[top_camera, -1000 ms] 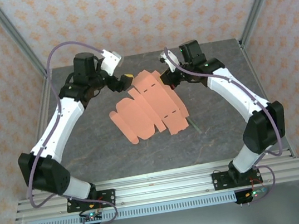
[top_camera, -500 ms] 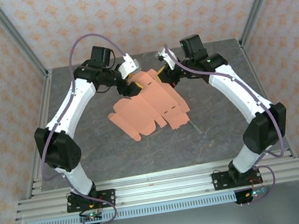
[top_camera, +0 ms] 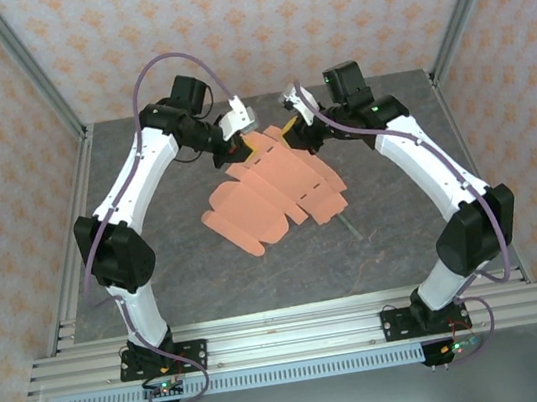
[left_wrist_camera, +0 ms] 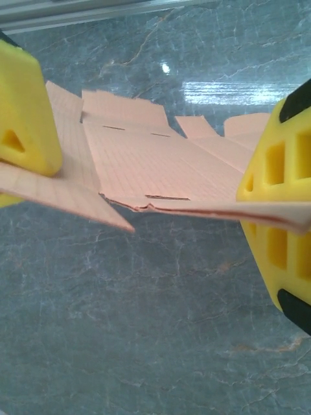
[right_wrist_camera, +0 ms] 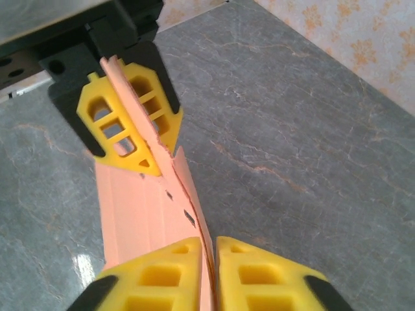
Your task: Fold the paper box
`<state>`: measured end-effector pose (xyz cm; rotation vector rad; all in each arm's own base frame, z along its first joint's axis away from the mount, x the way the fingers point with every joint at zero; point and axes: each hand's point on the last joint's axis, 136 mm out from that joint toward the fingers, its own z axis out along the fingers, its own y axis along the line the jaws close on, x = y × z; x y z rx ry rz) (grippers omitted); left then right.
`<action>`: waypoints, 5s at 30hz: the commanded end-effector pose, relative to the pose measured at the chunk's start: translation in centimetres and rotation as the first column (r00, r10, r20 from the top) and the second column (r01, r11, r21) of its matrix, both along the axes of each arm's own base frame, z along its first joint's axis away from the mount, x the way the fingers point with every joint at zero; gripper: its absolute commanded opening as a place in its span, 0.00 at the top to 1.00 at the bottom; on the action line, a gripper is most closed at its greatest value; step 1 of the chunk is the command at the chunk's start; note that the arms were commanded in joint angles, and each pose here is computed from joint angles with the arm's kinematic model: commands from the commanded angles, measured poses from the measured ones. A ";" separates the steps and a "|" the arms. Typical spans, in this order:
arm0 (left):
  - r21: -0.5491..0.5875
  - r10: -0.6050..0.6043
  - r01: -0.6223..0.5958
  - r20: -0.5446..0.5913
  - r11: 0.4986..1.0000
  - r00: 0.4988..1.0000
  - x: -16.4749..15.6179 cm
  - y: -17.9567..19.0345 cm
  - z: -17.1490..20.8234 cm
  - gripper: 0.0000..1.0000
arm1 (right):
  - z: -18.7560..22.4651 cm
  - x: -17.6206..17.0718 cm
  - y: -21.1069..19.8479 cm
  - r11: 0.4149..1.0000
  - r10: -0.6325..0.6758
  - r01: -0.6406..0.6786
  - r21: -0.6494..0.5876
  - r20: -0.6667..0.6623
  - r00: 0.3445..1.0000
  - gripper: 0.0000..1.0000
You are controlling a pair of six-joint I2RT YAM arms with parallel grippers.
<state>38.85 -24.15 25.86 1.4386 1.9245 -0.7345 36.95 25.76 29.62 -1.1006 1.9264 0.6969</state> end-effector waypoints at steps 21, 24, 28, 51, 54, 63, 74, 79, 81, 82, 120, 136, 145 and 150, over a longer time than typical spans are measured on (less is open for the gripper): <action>0.033 -0.007 0.007 0.016 0.999 1.000 -2.4 2.1 2.8 1.00 | -4.0 -2.1 -3.0 0.992 -0.093 0.100 -0.073 0.088 0.992 0.64; 0.028 -0.009 0.008 0.010 1.000 1.000 -2.3 1.9 2.7 1.00 | -4.4 -1.7 -3.0 0.991 -0.103 0.110 -0.077 0.091 0.991 0.65; 0.023 -0.002 0.002 0.005 1.000 1.000 -2.2 1.8 2.7 1.00 | -4.5 -1.6 -2.8 0.992 -0.099 0.105 -0.071 0.085 0.991 0.72; 0.013 0.038 -0.037 -0.026 0.999 0.999 -1.4 1.6 2.9 1.00 | -5.9 -0.1 -2.5 0.964 -0.193 0.214 -0.157 0.139 0.971 0.86; 0.012 0.048 -0.047 -0.036 0.999 0.998 -1.2 1.6 2.9 1.00 | -6.0 0.8 -3.1 0.941 -0.259 0.288 -0.175 0.172 0.950 0.89; 0.004 0.118 -0.118 -0.110 0.993 0.987 0.0 1.4 2.8 1.00 | -5.7 2.7 -4.3 0.799 -0.458 0.565 -0.208 0.398 0.795 0.89; 0.012 0.197 -0.199 -0.209 0.980 0.958 1.4 1.6 2.2 1.00 | -5.8 3.5 -4.0 0.663 -0.525 0.725 -0.188 0.573 0.629 0.90; 0.032 0.192 -0.189 -0.196 0.981 0.962 1.1 1.9 2.0 1.00 | -6.0 3.2 -3.0 0.723 -0.508 0.668 -0.178 0.519 0.688 0.87; 0.039 0.189 -0.185 -0.193 0.982 0.963 1.0 2.0 1.9 1.00 | -5.9 3.1 -2.7 0.764 -0.494 0.625 -0.161 0.476 0.727 0.85; 0.042 0.186 -0.182 -0.191 0.982 0.964 0.9 2.1 1.8 1.00 | -5.8 3.0 -2.6 0.781 -0.490 0.605 -0.152 0.452 0.746 0.83; 0.037 0.178 -0.174 -0.198 0.984 0.964 0.5 2.1 1.9 1.00 | -5.9 2.9 -2.6 0.933 -0.309 0.343 -0.108 0.250 0.918 0.83; 0.037 0.181 -0.177 -0.200 0.983 0.963 0.4 2.1 2.0 1.00 | -7.3 3.3 -2.2 0.944 -0.261 0.303 -0.127 0.271 0.926 0.72; 0.041 0.186 -0.181 -0.199 0.983 0.962 0.4 2.2 2.0 1.00 | -7.8 3.3 -1.6 0.953 -0.229 0.270 -0.137 0.256 0.939 0.81; 0.036 0.207 -0.204 -0.211 0.978 0.955 0.8 2.3 2.0 1.00 | -7.2 3.6 -2.1 0.944 -0.264 0.307 -0.121 0.282 0.922 0.90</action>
